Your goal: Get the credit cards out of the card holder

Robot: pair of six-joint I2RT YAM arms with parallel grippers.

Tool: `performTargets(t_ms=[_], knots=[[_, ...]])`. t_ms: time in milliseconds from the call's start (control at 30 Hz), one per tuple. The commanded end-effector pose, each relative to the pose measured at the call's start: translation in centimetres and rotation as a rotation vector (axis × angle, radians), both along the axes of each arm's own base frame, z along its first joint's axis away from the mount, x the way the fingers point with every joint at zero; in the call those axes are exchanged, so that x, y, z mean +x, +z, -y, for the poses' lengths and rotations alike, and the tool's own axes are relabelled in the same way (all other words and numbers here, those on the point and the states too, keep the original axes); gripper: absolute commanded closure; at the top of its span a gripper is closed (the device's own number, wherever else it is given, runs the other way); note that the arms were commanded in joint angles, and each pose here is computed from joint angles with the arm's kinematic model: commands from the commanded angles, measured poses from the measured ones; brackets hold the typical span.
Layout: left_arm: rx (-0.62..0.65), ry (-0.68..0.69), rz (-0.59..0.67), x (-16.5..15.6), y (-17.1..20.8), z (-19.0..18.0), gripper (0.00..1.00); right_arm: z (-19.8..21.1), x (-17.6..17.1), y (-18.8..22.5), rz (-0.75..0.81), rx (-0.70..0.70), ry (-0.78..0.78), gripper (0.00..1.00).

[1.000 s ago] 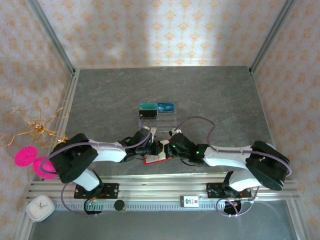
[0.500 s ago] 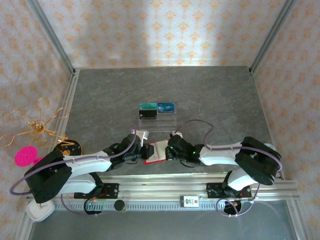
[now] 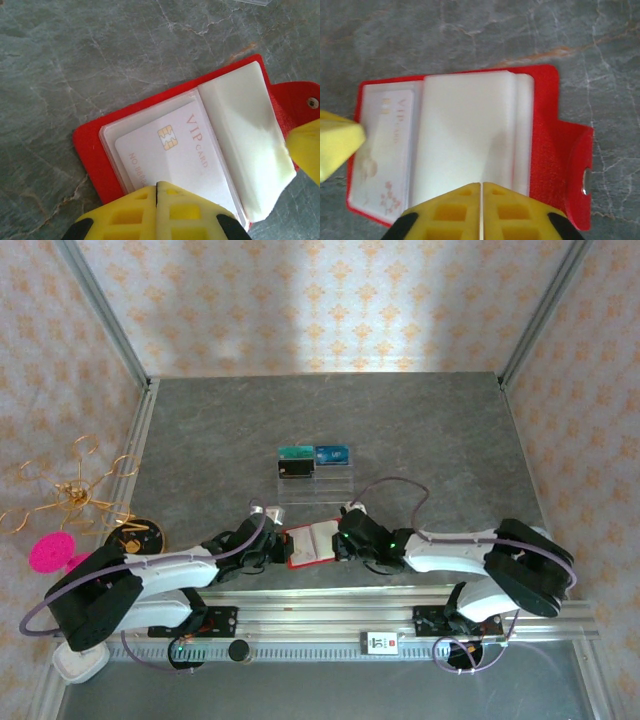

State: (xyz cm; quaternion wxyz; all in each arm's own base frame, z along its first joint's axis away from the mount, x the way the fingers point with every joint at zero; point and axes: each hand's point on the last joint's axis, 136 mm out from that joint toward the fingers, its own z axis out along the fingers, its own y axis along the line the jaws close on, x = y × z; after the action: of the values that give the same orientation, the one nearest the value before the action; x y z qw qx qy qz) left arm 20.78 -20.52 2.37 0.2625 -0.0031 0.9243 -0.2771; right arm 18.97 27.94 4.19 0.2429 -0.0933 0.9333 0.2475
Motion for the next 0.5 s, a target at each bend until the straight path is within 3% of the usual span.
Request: performTargets(t_ms=[0,233,467], knots=[[0.047,0.033,-0.009,0.1,-1.4,-1.3,1.00,-1.7,0.3,3.6,0.087,0.023,0.108,0.84],[0.017,0.025,0.015,0.6,-0.9,-0.6,1.00,-6.3,0.0,4.6,0.007,0.143,0.222,0.68],[0.008,0.004,0.026,0.8,-0.6,0.0,1.00,-7.5,1.9,2.0,-0.086,0.112,0.156,0.66]])
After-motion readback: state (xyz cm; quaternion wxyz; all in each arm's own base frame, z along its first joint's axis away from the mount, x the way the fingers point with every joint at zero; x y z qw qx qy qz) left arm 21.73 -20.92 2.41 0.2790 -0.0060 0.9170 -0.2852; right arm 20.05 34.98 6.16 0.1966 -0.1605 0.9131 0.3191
